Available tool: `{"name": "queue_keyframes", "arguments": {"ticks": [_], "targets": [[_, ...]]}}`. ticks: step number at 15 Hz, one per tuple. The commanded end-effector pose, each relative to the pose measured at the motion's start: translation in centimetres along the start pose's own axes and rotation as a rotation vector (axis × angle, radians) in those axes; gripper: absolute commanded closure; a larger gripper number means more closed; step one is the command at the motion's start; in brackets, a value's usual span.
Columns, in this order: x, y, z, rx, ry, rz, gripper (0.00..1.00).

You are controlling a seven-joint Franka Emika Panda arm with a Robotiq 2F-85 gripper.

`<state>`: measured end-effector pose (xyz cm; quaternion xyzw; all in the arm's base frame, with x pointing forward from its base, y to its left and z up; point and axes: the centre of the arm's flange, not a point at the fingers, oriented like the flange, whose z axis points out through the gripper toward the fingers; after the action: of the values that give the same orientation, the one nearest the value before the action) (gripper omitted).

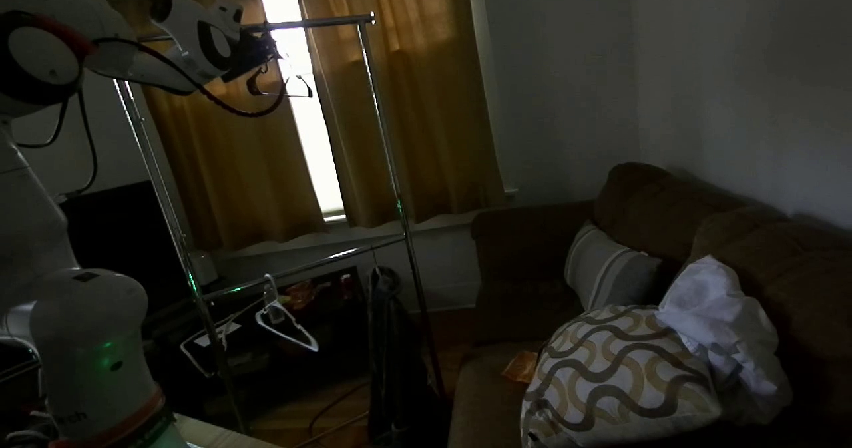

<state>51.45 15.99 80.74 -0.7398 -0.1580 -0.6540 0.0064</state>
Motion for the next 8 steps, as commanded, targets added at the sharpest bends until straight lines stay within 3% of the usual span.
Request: {"name": "queue_keyframes", "arguments": {"ticks": [1, 4, 8], "targets": [[-0.1, 0.2, 1.0, 0.009, 0.022, 0.002, 0.77], [-0.1, -0.1, 1.5, 0.012, 0.02, 0.008, 0.99], [1.1, -0.1, 0.8, 0.005, 0.033, -0.013, 0.98]]}}
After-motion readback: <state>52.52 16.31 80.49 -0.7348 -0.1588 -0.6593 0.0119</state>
